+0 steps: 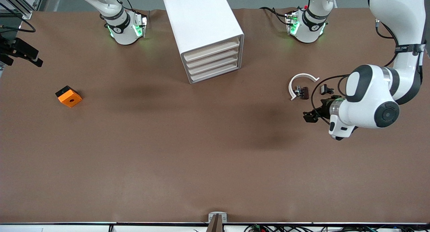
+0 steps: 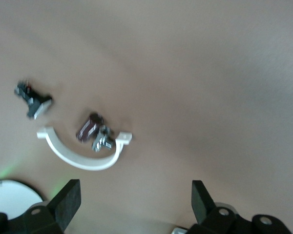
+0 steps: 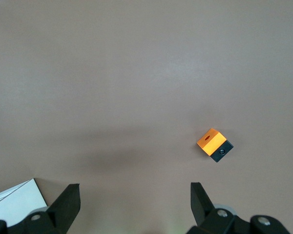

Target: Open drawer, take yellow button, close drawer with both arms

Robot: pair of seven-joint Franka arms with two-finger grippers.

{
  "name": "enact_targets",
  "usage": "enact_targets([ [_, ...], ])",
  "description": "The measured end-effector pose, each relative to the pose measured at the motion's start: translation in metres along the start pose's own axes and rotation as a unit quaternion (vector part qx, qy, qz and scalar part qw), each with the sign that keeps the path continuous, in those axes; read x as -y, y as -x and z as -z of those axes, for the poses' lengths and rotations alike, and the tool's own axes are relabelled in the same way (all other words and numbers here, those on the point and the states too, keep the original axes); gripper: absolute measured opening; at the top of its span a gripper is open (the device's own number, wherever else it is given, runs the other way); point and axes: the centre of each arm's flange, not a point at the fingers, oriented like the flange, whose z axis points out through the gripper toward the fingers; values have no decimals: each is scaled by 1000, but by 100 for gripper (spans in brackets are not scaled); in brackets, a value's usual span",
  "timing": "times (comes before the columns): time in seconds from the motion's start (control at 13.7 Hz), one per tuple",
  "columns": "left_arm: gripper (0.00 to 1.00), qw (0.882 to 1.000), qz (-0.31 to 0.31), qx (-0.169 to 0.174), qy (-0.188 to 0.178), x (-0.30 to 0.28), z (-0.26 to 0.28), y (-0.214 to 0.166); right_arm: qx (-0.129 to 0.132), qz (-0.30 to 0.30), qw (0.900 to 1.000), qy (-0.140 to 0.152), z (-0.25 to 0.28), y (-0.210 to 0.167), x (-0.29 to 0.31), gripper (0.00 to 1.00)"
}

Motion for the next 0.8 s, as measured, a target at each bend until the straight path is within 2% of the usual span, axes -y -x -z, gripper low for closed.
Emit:
enact_targets([
  [0.36, 100, 993, 101, 38, -54, -25, -31, 39, 0, 0, 1000, 0, 0, 0, 0, 100],
  [0.58, 100, 982, 141, 67, -106, -42, -64, 60, 0, 0, 1000, 0, 0, 0, 0, 100],
  [0.8, 100, 965, 195, 87, -151, -56, -96, 78, 2, 0, 1000, 0, 0, 0, 0, 100],
])
